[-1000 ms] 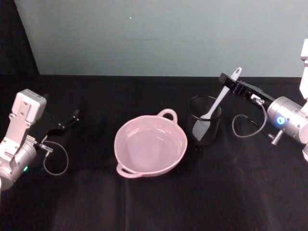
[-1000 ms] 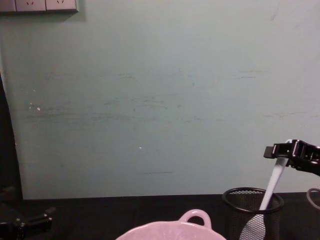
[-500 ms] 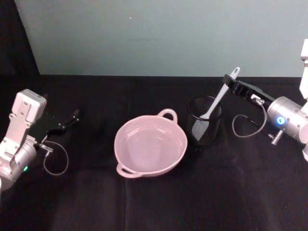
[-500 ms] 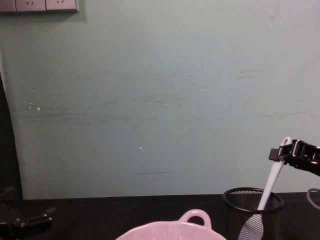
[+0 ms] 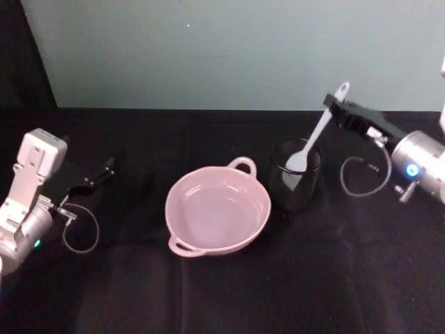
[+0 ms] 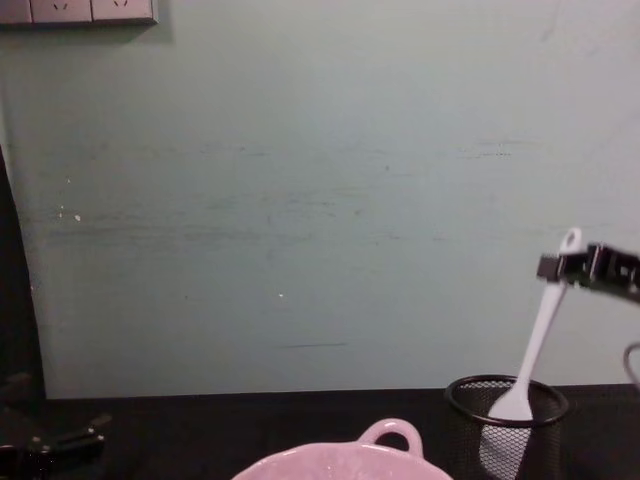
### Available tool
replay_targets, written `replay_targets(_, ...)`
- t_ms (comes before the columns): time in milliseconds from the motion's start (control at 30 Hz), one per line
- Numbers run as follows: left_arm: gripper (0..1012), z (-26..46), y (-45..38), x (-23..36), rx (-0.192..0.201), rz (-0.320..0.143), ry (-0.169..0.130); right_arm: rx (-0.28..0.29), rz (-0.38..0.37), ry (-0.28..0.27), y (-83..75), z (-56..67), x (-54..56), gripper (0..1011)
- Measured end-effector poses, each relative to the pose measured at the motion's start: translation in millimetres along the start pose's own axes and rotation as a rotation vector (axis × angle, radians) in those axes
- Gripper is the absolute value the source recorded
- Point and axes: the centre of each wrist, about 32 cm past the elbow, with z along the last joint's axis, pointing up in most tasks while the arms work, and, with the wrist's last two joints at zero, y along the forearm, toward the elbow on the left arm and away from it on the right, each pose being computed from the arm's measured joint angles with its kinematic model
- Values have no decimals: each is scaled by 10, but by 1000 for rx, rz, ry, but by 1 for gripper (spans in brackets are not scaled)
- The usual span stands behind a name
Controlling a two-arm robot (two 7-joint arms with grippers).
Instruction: Use the one hand to pick up the spoon and stir the clear water in the bowl.
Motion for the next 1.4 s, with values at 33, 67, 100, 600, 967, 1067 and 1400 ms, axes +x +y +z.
replay_targets(33,1011,0,0,0,0,0,0,8,15,-25,-22,59,-22,114)
replay_targets(67,1011,0,0,0,0,0,0,11,22,-37,-32,89,-36,114)
replay_targets(100,1011,0,0,0,0,0,0,16,30,-49,-43,122,-52,114)
replay_targets(600,1011,0,0,0,0,0,0,99,197,-225,-119,811,-412,114)
replay_targets(967,1011,0,0,0,0,0,0,68,324,-217,-84,866,-641,116)
replay_targets(1067,1011,0,0,0,0,0,0,49,357,-219,-80,776,-673,114)
replay_targets(1400,1011,0,0,0,0,0,0,-21,452,-239,-38,363,-699,114)
